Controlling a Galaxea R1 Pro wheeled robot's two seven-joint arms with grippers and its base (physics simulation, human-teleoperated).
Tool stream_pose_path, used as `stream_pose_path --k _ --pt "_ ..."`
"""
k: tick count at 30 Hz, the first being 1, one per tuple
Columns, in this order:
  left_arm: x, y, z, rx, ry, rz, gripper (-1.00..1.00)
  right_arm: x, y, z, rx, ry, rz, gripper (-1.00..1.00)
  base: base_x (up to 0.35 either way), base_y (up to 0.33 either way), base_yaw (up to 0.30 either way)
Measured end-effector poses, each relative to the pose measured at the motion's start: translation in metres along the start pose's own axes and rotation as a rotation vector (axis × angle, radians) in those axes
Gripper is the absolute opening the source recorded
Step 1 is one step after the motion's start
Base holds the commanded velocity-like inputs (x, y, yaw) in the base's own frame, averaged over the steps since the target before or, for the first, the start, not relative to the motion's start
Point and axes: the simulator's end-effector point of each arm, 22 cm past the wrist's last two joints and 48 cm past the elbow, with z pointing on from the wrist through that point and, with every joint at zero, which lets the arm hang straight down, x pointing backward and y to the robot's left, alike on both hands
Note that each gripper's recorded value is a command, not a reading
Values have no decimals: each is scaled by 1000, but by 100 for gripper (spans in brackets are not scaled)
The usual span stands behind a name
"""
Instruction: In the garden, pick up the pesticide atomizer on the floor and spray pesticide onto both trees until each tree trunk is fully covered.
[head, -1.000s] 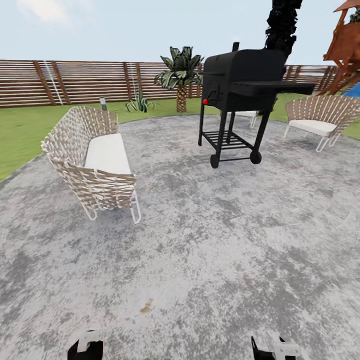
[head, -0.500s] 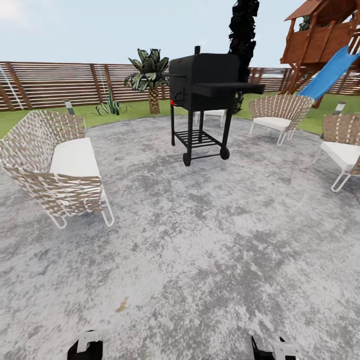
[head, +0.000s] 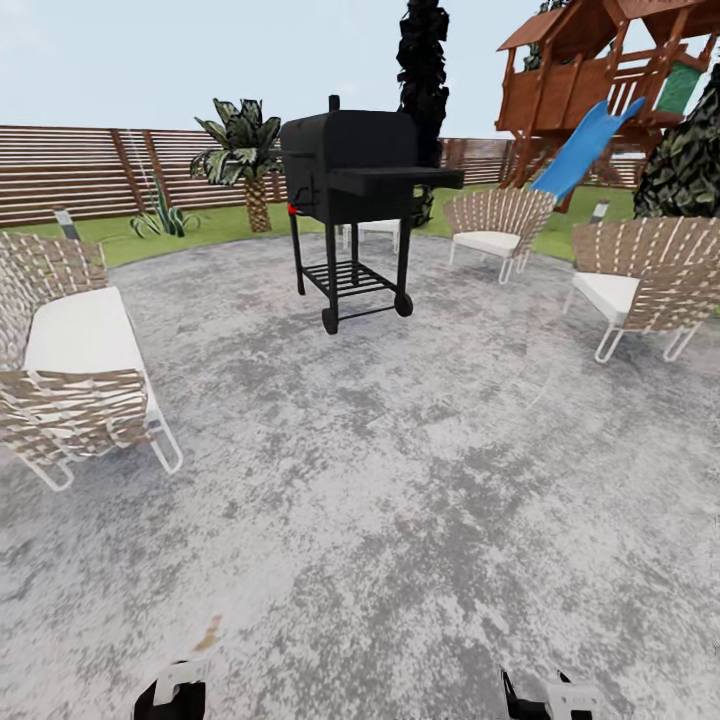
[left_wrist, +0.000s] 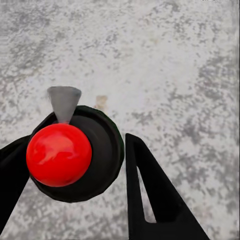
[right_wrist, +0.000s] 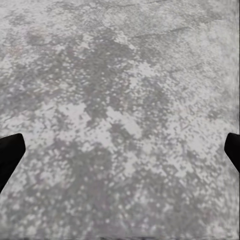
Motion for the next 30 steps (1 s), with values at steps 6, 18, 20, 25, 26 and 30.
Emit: stream_pose_path --k 6,18,20,25,26,30 --pt "0 0 0 -1 0 0 -100 0 0 0 0 1 0 100 0 0 -300" --pt "0 0 0 -1 0 0 -100 0 -1 0 2 -1 2 100 0 0 -300" --pt "0 0 0 -1 0 0 -100 0 -1 0 2 0 1 100 0 0 -300" --pt "0 0 0 -1 0 -1 -100 0 0 0 1 0 1 100 0 0 -300" --pt "0 0 0 -1 0 -1 -100 0 0 0 1 1 1 100 0 0 -300" --pt "0 0 0 -1 0 -1 -100 0 0 0 1 1 1 100 0 0 -300"
